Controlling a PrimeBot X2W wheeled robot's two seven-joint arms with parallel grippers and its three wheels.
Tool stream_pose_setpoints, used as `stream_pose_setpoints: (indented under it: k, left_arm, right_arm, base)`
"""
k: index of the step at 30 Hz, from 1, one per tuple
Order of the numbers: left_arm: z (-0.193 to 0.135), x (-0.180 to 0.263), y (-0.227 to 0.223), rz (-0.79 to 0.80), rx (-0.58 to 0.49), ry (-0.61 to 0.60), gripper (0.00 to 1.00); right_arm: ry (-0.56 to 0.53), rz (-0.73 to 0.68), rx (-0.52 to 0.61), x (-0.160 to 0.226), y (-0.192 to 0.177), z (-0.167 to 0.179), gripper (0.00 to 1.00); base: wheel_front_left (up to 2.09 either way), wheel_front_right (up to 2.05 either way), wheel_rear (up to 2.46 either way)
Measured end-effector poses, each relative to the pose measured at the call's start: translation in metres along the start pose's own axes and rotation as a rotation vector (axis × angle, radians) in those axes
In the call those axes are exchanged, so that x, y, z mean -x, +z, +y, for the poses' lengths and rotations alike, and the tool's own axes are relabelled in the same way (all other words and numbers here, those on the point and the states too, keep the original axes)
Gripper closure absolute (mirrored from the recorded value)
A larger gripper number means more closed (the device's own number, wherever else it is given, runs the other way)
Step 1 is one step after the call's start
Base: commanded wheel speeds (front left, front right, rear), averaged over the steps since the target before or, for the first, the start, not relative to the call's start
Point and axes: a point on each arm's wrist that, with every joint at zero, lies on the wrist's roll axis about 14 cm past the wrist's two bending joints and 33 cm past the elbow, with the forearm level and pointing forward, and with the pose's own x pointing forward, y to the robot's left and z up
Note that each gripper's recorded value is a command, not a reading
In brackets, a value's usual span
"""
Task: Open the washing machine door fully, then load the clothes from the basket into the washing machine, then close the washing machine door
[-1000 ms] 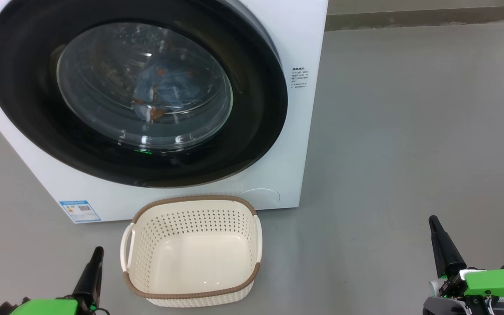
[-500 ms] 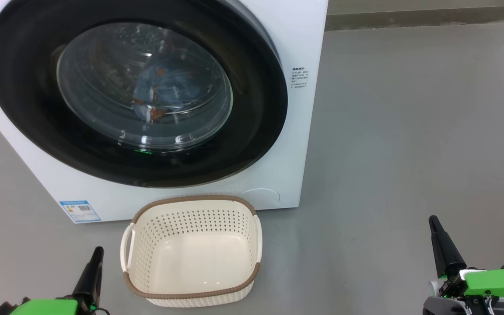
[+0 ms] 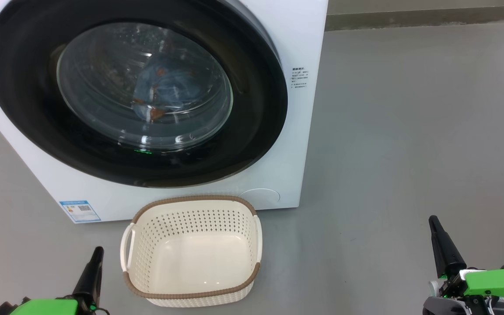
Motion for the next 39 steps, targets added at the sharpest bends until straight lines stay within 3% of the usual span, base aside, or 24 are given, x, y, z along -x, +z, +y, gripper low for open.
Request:
stream_pose_setpoints:
  k: [39]
  left_arm:
    - [-0.0001,0.0000,0.0001,0.000,0.000,0.000,1.00]
  right_arm:
    - [0.000,0.000,0.000,0.0000,0.0000,0.0000,1.00]
  base:
    - [0.00,0.00,0.00]
